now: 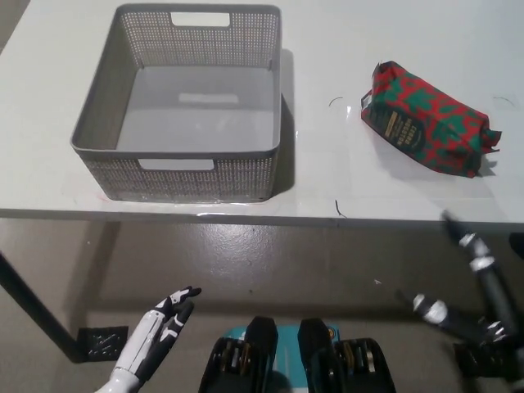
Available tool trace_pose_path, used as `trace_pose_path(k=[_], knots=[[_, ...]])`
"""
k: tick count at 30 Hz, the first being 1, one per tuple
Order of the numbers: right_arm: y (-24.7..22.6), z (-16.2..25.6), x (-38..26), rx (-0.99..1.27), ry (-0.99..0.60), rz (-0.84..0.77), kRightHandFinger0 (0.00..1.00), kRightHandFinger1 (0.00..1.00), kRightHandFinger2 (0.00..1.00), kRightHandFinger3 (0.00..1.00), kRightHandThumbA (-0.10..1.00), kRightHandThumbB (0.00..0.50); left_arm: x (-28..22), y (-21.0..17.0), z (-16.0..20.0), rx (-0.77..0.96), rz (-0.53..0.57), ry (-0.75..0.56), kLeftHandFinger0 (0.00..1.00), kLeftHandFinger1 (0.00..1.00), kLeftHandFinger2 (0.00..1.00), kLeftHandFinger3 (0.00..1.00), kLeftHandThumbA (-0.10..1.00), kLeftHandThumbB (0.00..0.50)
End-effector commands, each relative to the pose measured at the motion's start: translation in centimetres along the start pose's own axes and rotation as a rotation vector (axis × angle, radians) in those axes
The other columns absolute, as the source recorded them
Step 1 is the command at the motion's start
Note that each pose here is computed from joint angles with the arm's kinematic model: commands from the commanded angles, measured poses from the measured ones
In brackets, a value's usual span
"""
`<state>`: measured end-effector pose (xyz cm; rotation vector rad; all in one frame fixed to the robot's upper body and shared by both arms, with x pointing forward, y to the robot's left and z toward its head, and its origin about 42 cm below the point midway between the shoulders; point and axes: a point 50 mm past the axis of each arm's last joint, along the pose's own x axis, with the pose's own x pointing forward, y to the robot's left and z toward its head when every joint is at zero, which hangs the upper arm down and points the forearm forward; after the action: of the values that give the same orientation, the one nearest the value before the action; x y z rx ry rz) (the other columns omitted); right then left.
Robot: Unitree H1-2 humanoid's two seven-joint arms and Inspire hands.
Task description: Use the right hand to pick up a bag of coffee beans on the right hand side and place it into a container on the left hand side
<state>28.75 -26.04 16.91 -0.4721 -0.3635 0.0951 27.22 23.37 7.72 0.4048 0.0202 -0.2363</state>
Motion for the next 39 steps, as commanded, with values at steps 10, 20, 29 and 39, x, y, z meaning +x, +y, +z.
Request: trace_pose_path(k=[10, 20, 29, 39], knots=[[-11.4, 11.0, 12.7, -0.592, -0.052, -0.028, 1.0, 1.0, 1.0, 1.0, 1.0, 0.493, -2.2, 0.5, 0.0, 0.004, 0.031, -0.034, 1.0, 1.0, 1.0, 1.0, 1.0, 0.411], [-14.3, 15.4, 24.9, -0.785, 0.082, 0.068, 1.0, 1.0, 1.0, 1.0, 1.0, 0.5, -2.7, 0.5, -0.2, 0.0, 0.035, -0.026, 1.0, 1.0, 1.0, 1.0, 1.0, 0.411], [-13.2, 15.9, 31.7, -0.841, 0.21, 0.175, 1.0, 1.0, 1.0, 1.0, 1.0, 0.5, -3.1, 0.3, -0.6, -0.007, 0.039, -0.018, 1.0, 1.0, 1.0, 1.0, 1.0, 0.44], [-11.1, 13.2, 34.2, -0.805, 0.36, 0.27, 1.0, 1.0, 1.0, 1.0, 1.0, 0.5, -3.1, 0.5, -0.6, -0.004, 0.038, -0.02, 1.0, 1.0, 1.0, 1.0, 1.0, 0.452]])
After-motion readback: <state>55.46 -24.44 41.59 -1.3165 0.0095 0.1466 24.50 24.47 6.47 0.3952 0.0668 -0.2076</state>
